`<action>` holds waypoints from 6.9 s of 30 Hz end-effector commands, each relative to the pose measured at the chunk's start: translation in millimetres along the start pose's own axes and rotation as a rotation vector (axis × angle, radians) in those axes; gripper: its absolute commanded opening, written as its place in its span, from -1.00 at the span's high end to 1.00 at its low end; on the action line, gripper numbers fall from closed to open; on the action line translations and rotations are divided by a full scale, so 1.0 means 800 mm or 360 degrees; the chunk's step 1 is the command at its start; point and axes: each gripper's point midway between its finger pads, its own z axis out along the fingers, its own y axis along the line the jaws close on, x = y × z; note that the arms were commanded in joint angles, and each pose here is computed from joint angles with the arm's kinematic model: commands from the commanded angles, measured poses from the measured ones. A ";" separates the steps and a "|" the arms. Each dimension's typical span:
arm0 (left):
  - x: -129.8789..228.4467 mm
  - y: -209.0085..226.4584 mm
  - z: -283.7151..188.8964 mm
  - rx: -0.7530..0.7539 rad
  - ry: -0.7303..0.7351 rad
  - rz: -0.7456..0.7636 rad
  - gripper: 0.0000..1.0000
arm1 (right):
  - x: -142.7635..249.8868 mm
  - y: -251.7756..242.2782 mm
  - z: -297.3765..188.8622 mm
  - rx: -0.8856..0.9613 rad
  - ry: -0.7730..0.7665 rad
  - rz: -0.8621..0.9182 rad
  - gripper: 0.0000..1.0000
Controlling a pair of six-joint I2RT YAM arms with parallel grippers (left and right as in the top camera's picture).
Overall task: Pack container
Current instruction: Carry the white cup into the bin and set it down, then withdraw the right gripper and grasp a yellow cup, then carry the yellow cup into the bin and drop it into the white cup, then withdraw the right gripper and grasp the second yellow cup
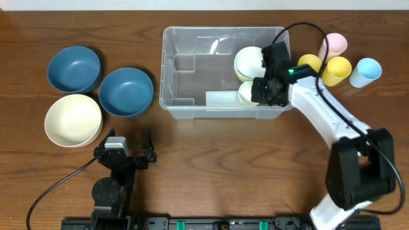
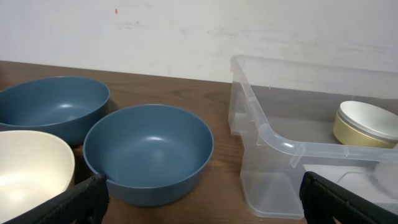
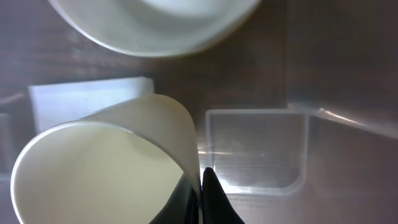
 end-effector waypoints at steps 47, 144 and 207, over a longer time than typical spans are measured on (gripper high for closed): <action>0.020 0.005 0.001 -0.0025 0.0075 0.0010 -0.96 | -0.113 -0.117 -0.215 0.0230 -0.0605 0.0343 -0.40; 0.020 0.005 0.001 -0.0025 0.0075 0.0010 -0.96 | -0.029 0.053 -0.124 -0.0095 -0.0115 -0.0059 0.98; 0.020 0.005 0.001 -0.0025 0.0075 0.0010 -0.96 | -0.127 -0.219 0.003 0.0173 -0.0023 0.0695 -0.29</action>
